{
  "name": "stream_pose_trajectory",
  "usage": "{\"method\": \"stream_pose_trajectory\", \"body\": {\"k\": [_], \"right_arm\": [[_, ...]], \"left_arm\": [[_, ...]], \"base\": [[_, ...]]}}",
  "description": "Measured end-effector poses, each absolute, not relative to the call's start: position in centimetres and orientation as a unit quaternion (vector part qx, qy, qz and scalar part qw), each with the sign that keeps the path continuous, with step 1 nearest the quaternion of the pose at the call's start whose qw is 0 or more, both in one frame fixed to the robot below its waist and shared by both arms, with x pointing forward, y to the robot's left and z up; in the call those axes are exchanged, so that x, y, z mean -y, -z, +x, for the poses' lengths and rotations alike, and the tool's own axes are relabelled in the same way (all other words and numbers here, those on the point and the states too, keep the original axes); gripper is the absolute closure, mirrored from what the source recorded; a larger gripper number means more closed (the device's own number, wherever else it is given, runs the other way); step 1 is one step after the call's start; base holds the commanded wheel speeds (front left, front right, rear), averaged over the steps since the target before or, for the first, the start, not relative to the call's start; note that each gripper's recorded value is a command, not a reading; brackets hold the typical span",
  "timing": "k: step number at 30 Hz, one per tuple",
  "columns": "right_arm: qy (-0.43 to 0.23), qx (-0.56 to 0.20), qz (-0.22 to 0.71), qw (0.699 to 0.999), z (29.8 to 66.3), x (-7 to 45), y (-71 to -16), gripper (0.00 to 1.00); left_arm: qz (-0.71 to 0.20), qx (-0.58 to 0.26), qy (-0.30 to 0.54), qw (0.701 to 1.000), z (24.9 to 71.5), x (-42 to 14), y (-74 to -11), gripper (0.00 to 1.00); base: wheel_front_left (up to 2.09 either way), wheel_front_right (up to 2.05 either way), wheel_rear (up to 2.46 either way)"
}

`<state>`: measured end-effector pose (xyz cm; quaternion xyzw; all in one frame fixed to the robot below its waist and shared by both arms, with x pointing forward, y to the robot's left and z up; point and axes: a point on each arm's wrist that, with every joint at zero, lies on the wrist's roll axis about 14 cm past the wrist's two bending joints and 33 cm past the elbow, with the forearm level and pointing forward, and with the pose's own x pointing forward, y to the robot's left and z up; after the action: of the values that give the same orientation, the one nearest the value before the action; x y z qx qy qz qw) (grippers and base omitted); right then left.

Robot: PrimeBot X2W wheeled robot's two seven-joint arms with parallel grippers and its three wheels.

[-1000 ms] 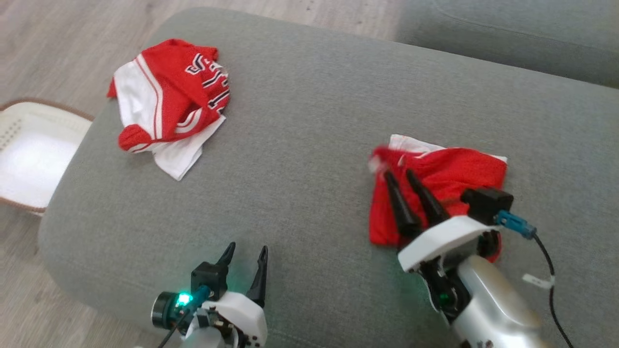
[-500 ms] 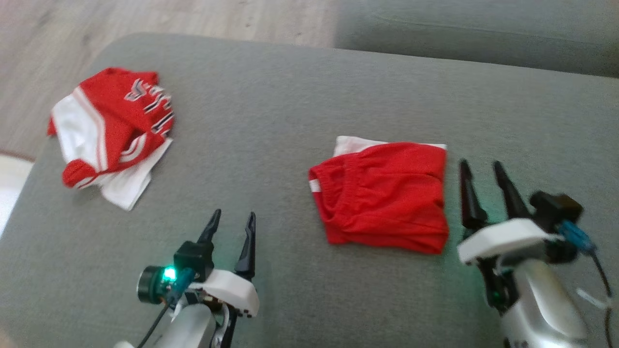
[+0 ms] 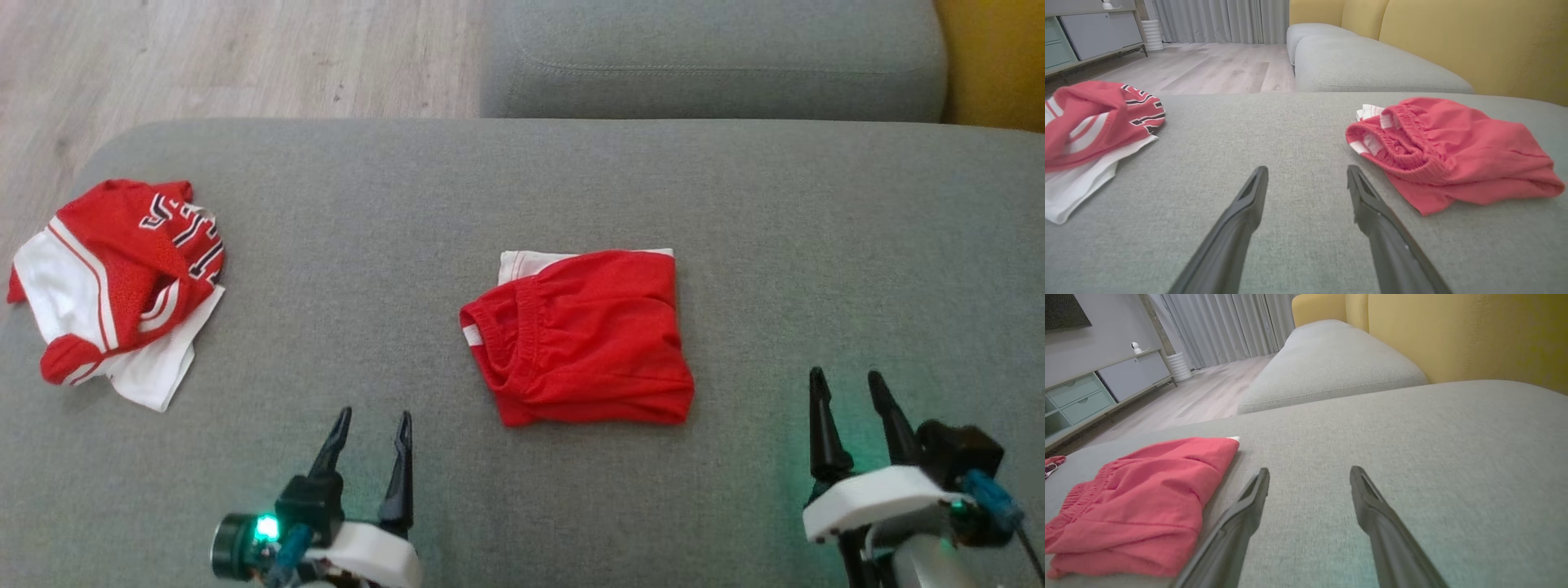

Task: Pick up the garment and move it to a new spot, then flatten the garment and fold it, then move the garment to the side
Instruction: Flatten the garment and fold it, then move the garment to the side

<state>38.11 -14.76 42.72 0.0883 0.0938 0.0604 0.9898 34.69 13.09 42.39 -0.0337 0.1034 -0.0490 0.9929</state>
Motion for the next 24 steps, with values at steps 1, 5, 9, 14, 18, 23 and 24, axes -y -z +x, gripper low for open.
{"method": "stream_pose_trajectory", "body": {"k": [1,5,9,14,18,23,24], "right_arm": [[-0.06,-0.096,0.089,0.99,37.9,14.8,-42.6,0.0],[-0.068,-0.099,0.097,0.988,37.8,14.1,-42.4,0.0],[-0.098,-0.113,0.107,0.983,38.3,11.9,-41.8,0.0],[-0.151,-0.111,0.124,0.974,41.6,7.6,-42.7,0.0],[-0.181,-0.125,0.132,0.967,44.5,4.8,-42.7,0.0],[-0.194,-0.21,0.11,0.952,44.1,3.1,-37.9,0.02],[-0.196,-0.227,0.099,0.949,43.7,3.2,-36.8,0.33]], "left_arm": [[-0.033,-0.105,0.05,0.993,34.5,-13.0,-42.2,0.0],[-0.033,-0.105,0.052,0.993,34.4,-13.0,-42.2,0.0],[-0.034,-0.112,0.052,0.992,34.3,-13.1,-41.8,0.0],[-0.037,-0.124,0.044,0.991,34.2,-13.8,-41.0,0.0],[-0.056,-0.133,0.026,0.989,34.1,-14.6,-40.6,0.0],[-0.072,-0.15,0.003,0.986,33.3,-15.3,-39.8,0.0],[-0.071,-0.151,0.001,0.986,33.2,-15.5,-39.7,0.0]], "base": [[0.0,0.0,0.0],[0.0,0.0,0.0],[0.0,0.0,0.0],[0.0,0.0,0.0],[0.0,0.0,0.0],[0.0,0.0,0.0],[0.0,0.0,0.0]]}}
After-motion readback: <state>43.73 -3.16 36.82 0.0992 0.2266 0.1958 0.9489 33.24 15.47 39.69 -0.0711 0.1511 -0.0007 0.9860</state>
